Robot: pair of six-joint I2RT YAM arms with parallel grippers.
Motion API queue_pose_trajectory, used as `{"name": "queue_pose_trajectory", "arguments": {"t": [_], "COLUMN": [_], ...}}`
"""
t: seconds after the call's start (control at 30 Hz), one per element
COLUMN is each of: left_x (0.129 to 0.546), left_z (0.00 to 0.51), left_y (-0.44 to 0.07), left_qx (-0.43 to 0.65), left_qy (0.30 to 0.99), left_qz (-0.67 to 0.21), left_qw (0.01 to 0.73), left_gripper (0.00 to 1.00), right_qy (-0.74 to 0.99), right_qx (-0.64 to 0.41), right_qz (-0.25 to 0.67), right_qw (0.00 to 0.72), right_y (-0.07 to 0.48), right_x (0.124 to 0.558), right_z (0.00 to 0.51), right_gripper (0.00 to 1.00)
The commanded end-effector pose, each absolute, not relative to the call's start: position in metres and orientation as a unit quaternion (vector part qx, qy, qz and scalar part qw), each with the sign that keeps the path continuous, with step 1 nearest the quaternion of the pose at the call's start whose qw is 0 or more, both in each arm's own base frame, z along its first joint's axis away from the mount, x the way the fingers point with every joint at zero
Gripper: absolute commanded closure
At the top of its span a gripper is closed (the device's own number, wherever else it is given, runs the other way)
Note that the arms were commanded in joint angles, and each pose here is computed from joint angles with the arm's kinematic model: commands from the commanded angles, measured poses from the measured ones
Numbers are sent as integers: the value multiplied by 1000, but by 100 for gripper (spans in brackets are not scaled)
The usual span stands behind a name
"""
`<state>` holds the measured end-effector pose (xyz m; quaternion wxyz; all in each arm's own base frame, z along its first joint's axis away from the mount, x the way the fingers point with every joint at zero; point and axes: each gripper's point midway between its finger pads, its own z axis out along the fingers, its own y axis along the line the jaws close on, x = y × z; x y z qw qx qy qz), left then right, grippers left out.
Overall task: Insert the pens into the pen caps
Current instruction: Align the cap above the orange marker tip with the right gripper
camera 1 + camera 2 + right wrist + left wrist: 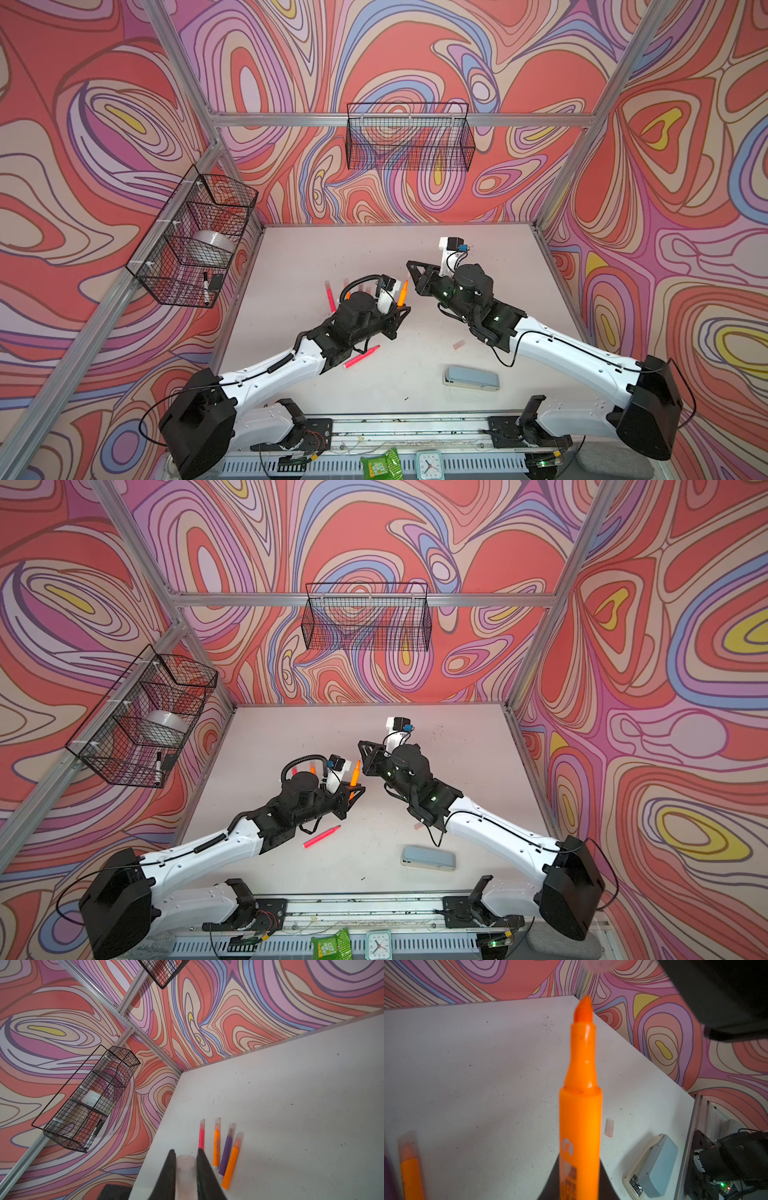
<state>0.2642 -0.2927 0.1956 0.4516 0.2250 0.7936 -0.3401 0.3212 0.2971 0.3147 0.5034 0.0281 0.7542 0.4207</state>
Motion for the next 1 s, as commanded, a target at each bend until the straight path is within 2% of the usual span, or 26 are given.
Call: {"name": "queue_pose_trajectory", "arguments": {"t": [0.0, 0.67, 0.97], "left_x": [270, 272, 271], "left_z": [205, 203, 201], "left_y": [-294, -295, -298], "left_qx": [224, 222, 224], "left_qy": [790, 792, 793], "left_qz": [-333, -333, -337], "left_qw": [463, 460, 456], "left_gripper": [100, 100, 100], "right_qy": [758, 772, 759], "right_qx": [23, 18, 33], "right_qz": [417, 425, 416], "right_qw": [501, 471, 500], "right_y": [296, 308, 296], "right_x": [317, 317, 320], "right_z": [310, 284, 306], "right_gripper": [83, 84, 84]}}
